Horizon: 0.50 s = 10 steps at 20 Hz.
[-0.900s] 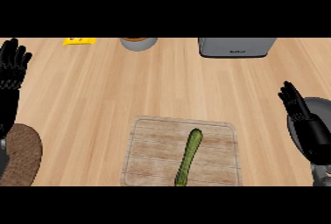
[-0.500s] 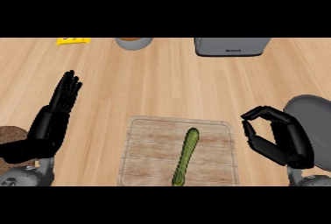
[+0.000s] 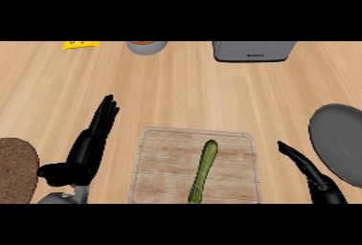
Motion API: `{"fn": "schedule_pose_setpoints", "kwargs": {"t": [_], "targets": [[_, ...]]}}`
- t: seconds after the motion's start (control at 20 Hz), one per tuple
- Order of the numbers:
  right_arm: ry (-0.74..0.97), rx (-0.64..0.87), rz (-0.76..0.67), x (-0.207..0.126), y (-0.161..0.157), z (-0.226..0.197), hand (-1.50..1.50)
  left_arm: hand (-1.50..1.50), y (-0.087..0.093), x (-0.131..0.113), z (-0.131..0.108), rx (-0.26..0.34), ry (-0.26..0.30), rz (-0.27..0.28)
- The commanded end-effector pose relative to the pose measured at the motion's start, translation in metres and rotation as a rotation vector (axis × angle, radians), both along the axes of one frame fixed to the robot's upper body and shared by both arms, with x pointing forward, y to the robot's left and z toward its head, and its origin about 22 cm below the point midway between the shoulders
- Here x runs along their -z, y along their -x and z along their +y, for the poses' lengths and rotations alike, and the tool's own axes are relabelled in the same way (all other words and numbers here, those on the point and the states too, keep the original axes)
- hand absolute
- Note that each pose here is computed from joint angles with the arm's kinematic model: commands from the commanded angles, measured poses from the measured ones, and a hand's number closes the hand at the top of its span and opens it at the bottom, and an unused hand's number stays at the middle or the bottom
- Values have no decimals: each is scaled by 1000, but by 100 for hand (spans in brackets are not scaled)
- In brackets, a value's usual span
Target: Pick the squash from the cutting board and place it in the pan
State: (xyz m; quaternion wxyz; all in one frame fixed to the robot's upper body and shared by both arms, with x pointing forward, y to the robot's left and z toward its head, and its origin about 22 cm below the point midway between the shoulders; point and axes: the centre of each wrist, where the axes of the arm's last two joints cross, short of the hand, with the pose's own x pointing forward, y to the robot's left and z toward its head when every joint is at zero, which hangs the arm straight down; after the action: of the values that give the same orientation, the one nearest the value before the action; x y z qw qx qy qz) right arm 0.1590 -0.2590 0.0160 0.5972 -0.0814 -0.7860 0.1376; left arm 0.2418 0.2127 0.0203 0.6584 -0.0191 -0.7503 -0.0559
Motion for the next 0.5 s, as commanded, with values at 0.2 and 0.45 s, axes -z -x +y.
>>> {"fn": "schedule_pose_setpoints", "kwargs": {"t": [0.2, 0.45], "targets": [[264, -67, 60, -58, -7, 10, -150, 0, -3, 4, -9, 14, 8, -6], [439, -117, 202, -68, -32, 37, -150, 0, -6, 7, -5, 42, 15, -2]]}}
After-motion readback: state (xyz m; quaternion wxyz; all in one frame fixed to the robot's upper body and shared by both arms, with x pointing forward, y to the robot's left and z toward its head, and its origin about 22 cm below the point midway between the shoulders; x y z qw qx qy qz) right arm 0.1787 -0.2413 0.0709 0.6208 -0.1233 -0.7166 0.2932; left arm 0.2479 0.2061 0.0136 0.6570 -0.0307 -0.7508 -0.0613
